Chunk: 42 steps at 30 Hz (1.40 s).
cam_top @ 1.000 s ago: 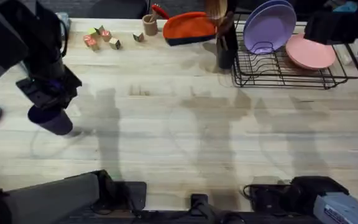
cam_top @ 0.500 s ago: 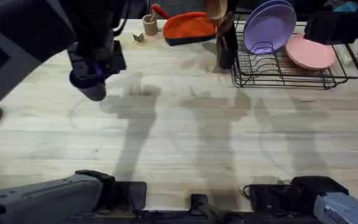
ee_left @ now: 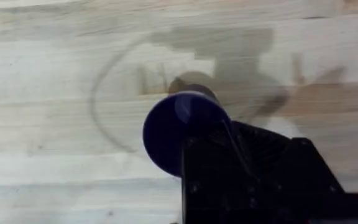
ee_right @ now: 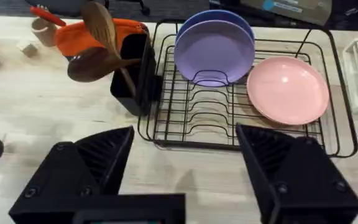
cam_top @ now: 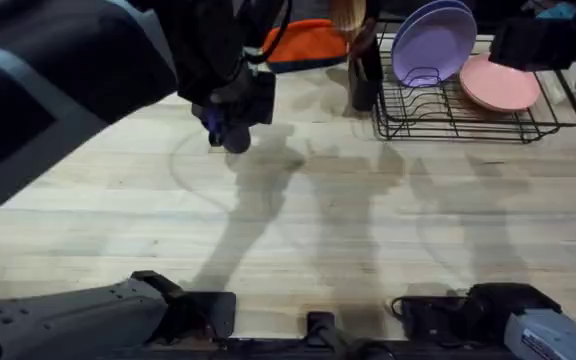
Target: Pick up the cup on the table and put them onto the rack.
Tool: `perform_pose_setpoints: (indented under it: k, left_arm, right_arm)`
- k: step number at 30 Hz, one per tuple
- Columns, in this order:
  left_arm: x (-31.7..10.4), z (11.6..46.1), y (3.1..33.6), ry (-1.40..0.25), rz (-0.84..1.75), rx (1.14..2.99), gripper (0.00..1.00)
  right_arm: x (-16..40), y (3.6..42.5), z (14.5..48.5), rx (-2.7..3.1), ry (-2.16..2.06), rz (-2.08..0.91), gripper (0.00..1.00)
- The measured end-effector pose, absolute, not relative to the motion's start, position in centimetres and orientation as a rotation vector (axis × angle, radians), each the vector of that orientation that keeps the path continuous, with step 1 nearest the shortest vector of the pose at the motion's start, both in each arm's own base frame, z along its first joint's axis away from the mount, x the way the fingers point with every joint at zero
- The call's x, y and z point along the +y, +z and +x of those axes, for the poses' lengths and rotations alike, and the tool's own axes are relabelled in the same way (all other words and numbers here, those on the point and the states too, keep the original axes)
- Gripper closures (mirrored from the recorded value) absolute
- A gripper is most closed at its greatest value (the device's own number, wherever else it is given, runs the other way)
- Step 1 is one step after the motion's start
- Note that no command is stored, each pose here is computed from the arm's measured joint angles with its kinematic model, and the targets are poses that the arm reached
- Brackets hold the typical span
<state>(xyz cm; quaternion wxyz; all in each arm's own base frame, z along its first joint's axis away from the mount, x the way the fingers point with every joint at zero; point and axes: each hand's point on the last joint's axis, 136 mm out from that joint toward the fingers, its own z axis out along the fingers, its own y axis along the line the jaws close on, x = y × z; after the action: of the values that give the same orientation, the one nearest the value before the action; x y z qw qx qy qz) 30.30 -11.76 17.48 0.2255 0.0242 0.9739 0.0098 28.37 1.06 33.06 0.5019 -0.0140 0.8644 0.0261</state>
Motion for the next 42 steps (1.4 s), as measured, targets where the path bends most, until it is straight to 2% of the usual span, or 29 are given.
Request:
perform_pose_setpoints:
  k: [10,16,18,19,24,31,42]
  left_arm:
    - [-15.4,31.5,21.3,-0.068,0.165,2.672,0.961]
    - [-19.4,32.8,21.0,-0.064,0.303,2.706,0.961]
    - [-21.1,33.2,20.9,-0.069,0.357,2.701,0.961]
    - [-23.8,33.3,21.0,-0.089,0.437,2.685,0.960]
    - [-27.1,33.3,21.3,-0.118,0.524,2.653,0.960]
    - [-30.1,32.2,20.8,-0.164,0.613,2.636,0.960]
    - [-34.0,32.0,22.2,-0.261,0.701,2.507,0.960]
  right_arm:
    - [1.1,32.9,28.5,2.094,0.063,-0.033,0.007]
    - [1.1,32.6,28.7,2.107,0.064,-0.033,0.007]
    - [1.1,32.6,28.7,2.107,0.064,-0.033,0.007]
    - [1.1,32.6,28.7,2.107,0.064,-0.033,0.007]
    - [1.1,32.6,28.7,2.108,0.064,-0.033,0.007]
    - [1.1,32.3,28.6,2.119,0.064,-0.033,0.007]
    - [1.1,29.4,26.4,2.269,0.068,-0.029,0.007]
